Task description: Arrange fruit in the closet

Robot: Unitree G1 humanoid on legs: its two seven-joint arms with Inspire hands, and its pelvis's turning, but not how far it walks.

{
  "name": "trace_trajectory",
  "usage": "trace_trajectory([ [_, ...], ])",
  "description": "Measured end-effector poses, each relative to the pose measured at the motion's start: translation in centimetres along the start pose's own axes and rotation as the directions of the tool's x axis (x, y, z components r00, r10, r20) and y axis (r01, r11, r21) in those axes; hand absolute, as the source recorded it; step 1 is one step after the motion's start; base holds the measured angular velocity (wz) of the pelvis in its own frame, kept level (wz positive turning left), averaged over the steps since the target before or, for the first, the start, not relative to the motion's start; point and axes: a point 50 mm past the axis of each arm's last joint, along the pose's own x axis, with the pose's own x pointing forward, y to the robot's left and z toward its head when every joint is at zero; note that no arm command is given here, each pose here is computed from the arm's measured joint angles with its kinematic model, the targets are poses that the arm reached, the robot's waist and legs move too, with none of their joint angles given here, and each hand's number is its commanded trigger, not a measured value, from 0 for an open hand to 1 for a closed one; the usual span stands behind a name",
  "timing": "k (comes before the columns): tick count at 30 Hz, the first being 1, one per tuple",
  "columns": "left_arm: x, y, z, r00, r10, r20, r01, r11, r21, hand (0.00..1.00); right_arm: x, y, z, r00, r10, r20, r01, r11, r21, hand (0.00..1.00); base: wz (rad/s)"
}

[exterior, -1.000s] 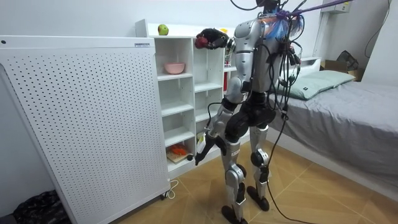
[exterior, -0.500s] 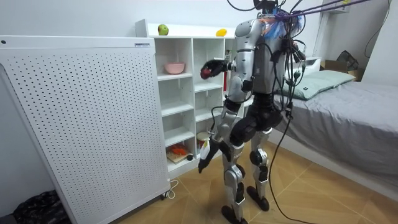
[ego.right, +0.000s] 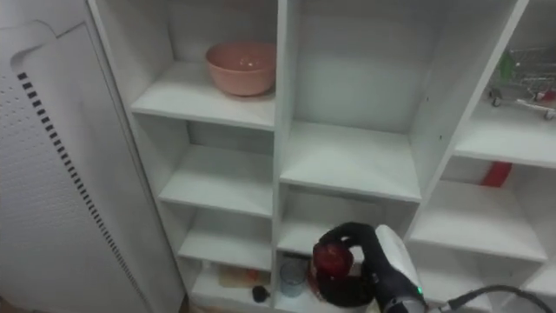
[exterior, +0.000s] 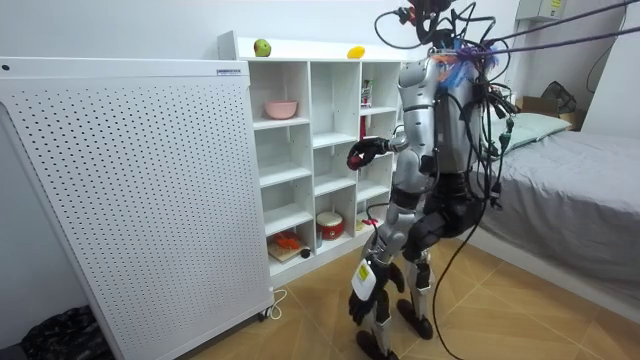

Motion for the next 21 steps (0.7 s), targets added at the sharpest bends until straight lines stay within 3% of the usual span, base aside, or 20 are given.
trace_trajectory([
  [8, -0.3, -0.3, -0.1, 1.000, 0.010, 0.009, -0.010, 1.000, -0.027, 0.00, 1.1, -2.3, 0.6, 0.993, -0.116, 0.024, 0.117, 0.992, -0.052, 1.00, 0.02],
  [21, -0.2, 1.4, -0.1, 0.996, 0.084, 0.022, -0.082, 0.995, -0.055, 0.00, 4.2, -7.2, 4.6, 0.923, -0.349, 0.165, 0.372, 0.918, -0.138, 1.00, 0.08],
])
